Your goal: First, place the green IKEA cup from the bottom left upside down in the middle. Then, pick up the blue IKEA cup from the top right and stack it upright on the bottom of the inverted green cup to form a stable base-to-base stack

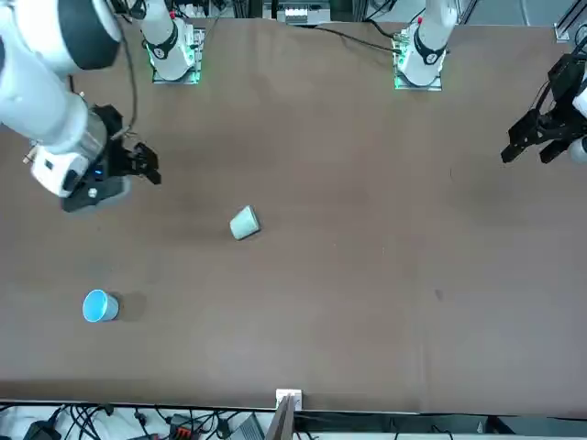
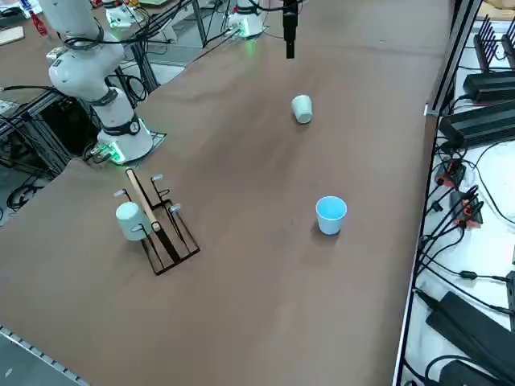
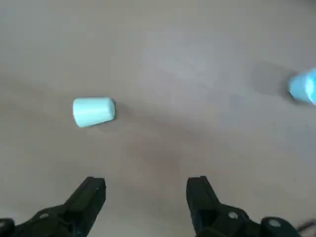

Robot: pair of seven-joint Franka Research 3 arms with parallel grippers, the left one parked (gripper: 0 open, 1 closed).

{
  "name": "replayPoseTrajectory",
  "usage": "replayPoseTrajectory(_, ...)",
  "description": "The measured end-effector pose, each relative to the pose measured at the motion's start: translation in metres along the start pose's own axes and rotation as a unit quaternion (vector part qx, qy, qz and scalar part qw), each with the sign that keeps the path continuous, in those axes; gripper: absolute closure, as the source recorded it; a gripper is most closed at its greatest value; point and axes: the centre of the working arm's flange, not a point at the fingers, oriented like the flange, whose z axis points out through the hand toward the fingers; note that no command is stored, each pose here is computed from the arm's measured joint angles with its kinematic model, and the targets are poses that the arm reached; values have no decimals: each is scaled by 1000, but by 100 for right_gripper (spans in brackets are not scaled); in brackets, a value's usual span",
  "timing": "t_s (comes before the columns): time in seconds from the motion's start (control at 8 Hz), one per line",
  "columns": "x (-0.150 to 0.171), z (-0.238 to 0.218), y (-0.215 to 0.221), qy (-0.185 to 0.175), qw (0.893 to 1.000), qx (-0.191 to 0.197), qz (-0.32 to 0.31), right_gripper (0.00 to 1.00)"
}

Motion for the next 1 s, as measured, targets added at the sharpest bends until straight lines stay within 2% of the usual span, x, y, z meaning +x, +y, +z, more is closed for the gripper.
replayPoseTrajectory(0.25,10,31,-17,7,995,0,-95,0)
replayPoseTrajectory(0.5,12,58,-34,12,978,-2,-207,0)
replayPoseTrajectory(0.62,13,66,-46,16,960,-4,-278,0)
replayPoseTrajectory(0.75,15,71,-60,24,934,-8,-356,0)
replayPoseTrajectory(1.0,21,96,-78,17,883,-2,-470,0)
